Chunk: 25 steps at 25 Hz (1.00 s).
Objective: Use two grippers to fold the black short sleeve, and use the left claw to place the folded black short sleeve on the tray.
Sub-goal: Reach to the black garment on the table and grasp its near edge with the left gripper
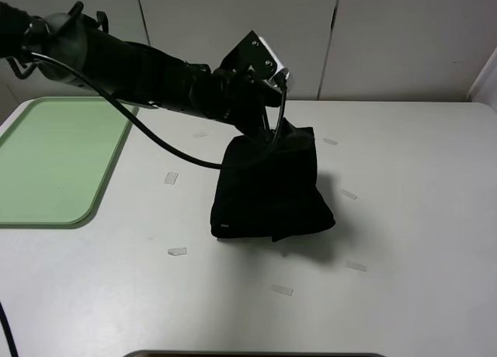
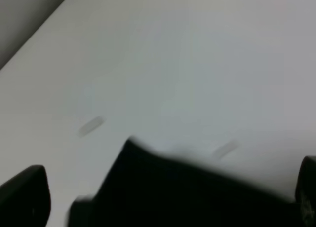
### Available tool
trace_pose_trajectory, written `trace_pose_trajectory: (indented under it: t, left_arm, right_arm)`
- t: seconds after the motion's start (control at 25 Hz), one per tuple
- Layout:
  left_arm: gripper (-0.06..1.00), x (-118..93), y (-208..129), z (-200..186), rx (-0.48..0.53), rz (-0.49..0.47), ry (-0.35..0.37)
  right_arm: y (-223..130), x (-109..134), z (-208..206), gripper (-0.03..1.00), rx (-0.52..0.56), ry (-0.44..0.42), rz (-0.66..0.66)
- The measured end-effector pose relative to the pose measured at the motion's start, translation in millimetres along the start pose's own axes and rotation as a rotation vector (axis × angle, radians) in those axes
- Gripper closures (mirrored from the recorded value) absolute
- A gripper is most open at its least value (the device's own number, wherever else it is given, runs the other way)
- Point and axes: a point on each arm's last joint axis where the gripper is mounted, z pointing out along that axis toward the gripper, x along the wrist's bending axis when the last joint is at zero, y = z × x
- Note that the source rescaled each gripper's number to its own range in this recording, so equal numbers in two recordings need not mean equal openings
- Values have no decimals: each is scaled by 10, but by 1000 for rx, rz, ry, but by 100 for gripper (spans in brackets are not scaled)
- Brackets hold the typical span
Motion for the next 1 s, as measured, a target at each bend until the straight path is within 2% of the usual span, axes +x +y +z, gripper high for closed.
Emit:
trace_pose_trajectory:
  t: [0.28,0.48,0.68,1.0]
  left_arm:
    - [-6,-40,-323,-401,138,-62,118]
    - [-6,-69,-516,-474,223,-93,171]
    - [-6,-5,-552,-500,262,-96,235]
    - [-6,243,-531,-615,250,-97,309]
  right_arm:
    - [0,0,0,-3,0,0,0]
    - [0,0,0,-3,0,0,0]
    - [0,0,0,-3,0,0,0]
    - [0,0,0,-3,0,0,0]
